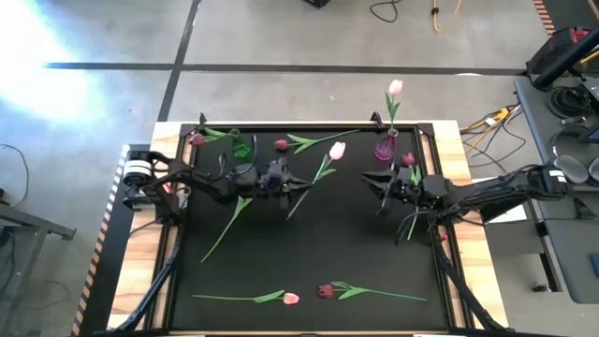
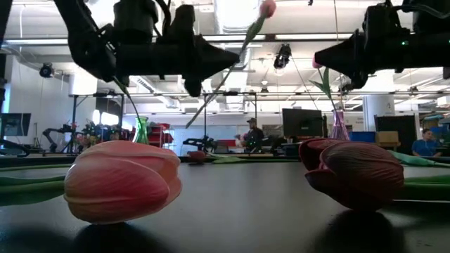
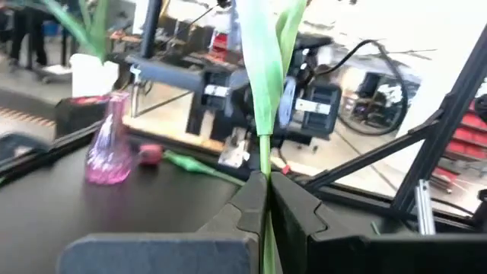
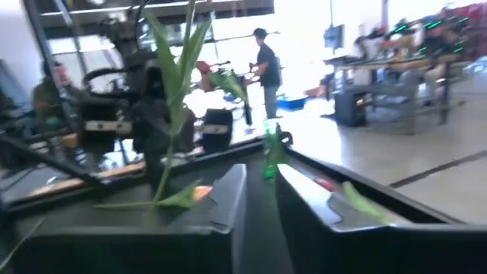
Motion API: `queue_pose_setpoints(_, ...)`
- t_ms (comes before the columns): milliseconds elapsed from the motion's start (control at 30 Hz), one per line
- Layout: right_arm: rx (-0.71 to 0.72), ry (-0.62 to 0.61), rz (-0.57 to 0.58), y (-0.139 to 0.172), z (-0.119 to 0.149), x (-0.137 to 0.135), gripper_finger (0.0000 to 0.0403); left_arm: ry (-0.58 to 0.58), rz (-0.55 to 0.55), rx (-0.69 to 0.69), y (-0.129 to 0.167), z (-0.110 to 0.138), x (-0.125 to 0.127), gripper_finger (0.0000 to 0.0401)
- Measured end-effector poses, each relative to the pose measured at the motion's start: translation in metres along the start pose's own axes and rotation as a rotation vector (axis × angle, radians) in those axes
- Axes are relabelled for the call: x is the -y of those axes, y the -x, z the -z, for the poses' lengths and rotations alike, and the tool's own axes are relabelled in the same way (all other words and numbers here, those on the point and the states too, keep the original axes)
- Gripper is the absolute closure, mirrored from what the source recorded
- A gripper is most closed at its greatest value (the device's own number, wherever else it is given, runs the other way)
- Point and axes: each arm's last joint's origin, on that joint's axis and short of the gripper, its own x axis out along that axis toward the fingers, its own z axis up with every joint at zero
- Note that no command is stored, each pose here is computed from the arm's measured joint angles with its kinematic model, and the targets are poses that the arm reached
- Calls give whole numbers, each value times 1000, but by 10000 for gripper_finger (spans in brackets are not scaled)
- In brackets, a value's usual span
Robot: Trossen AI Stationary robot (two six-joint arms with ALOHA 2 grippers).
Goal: Sort flowers into vase by color
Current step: Put the pink flower into the violet vase
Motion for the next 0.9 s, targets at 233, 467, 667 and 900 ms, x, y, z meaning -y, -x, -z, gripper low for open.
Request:
queue_pose_setpoints(233, -23, -49, -94, -29, -11, -15, 241, -109, 166, 33, -43, -8, 4, 401)
queue_pose_setpoints(467, 11, -21, -133, -50, -22, -30, 222, -144, 220, 58, -74, -10, -1, 401)
queue_pose_setpoints(667, 25, 11, -141, -62, -28, -37, 240, -131, 244, 52, -86, -5, -3, 401)
queue_pose_setpoints(900, 41, 55, -129, -66, -32, -40, 314, -126, 256, 53, -84, -4, -3, 401)
